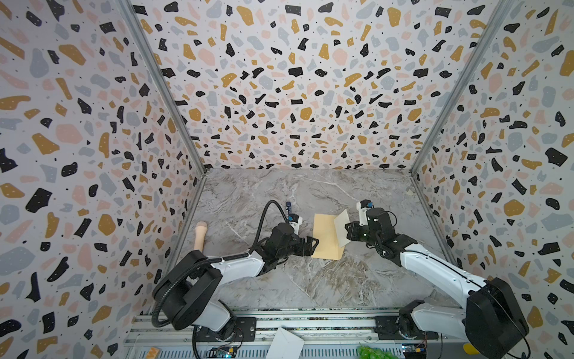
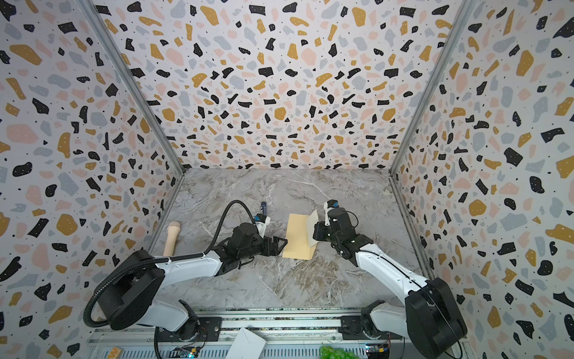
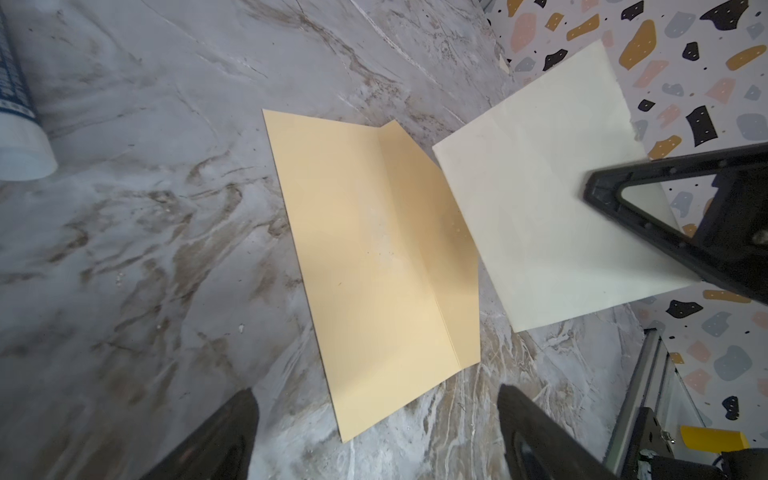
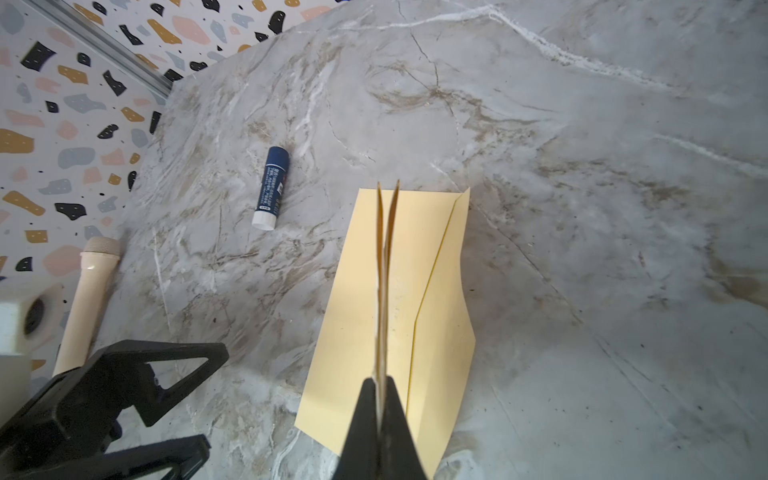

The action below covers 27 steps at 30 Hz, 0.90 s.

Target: Place the letter into the envelope and seal it

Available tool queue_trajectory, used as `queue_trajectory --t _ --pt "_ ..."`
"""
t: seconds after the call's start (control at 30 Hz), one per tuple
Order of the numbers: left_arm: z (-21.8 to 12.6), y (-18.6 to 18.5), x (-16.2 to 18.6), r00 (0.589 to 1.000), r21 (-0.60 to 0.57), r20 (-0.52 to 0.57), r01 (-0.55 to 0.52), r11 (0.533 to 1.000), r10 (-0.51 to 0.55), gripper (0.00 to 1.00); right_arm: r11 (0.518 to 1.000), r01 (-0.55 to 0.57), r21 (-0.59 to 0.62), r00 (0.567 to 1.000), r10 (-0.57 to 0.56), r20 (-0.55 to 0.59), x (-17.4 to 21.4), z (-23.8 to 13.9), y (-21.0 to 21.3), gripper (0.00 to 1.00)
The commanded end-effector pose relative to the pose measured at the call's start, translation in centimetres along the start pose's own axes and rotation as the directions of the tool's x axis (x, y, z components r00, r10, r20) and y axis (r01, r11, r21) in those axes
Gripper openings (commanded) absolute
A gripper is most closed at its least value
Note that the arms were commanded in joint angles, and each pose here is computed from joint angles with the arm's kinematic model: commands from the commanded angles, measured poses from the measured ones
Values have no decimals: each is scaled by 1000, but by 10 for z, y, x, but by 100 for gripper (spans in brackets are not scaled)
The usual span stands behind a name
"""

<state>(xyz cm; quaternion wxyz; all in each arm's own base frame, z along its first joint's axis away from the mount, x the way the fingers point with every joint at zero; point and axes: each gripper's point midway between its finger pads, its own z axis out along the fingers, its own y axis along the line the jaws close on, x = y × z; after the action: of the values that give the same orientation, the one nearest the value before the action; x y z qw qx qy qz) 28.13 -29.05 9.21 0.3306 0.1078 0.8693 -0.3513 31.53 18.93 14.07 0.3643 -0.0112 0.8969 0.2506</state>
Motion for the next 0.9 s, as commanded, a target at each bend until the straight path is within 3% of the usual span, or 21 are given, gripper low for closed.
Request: queue_trajectory --t 0.0,0.4,0.87 --pt "6 -8 -3 1000 41 20 -15 999 14 83 999 4 52 1000 -4 14 -12 0 -4 0" --pt "28 -12 2 1000 50 -9 -23 999 23 65 984 -1 177 1000 5 -23 -11 23 -27 0" --pt "51 4 16 998 -1 -51 -28 1000 28 38 982 -36 185 997 49 -65 -4 50 -43 0"
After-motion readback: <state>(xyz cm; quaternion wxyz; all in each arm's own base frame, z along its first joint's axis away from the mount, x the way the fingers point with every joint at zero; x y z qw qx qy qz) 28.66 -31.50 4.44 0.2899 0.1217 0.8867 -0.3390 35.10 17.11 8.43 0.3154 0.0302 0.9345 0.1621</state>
